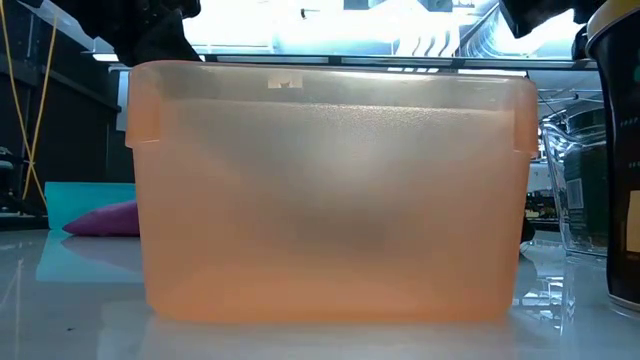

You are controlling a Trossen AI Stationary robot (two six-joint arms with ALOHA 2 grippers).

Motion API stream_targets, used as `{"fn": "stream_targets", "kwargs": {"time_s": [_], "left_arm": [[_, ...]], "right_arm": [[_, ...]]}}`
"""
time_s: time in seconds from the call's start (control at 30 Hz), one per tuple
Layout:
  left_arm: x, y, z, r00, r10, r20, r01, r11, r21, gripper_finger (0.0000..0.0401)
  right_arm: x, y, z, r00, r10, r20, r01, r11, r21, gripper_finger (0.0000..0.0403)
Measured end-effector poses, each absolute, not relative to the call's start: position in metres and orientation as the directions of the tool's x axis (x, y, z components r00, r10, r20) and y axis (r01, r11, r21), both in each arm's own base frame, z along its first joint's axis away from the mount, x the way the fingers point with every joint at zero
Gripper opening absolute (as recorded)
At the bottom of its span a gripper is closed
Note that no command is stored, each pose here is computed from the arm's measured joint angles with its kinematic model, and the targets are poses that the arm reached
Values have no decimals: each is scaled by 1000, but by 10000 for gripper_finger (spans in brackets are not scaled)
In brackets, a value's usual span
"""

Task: Sort spices by type
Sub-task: Put the green seasoning bottle into the transparent bin

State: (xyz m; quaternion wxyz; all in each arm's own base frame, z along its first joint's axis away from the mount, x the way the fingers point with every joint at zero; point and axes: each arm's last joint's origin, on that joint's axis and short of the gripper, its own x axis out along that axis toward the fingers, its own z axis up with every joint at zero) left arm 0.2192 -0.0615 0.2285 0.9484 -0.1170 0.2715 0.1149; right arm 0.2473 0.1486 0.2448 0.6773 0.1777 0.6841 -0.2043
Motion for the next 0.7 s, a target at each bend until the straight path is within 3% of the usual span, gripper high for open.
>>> {"fn": "stream_targets", "kwargs": {"time_s": [0.4,0.7], "left_arm": [[219,-61,228,826,159,-541,-285,946,-157,0],[219,-61,228,826,159,-541,-285,945,-157,0]], "right_arm": [[247,145,245,-15,-91,-996,449,889,-89,0],[238,161,250,-59,48,-997,346,938,25,0]]}}
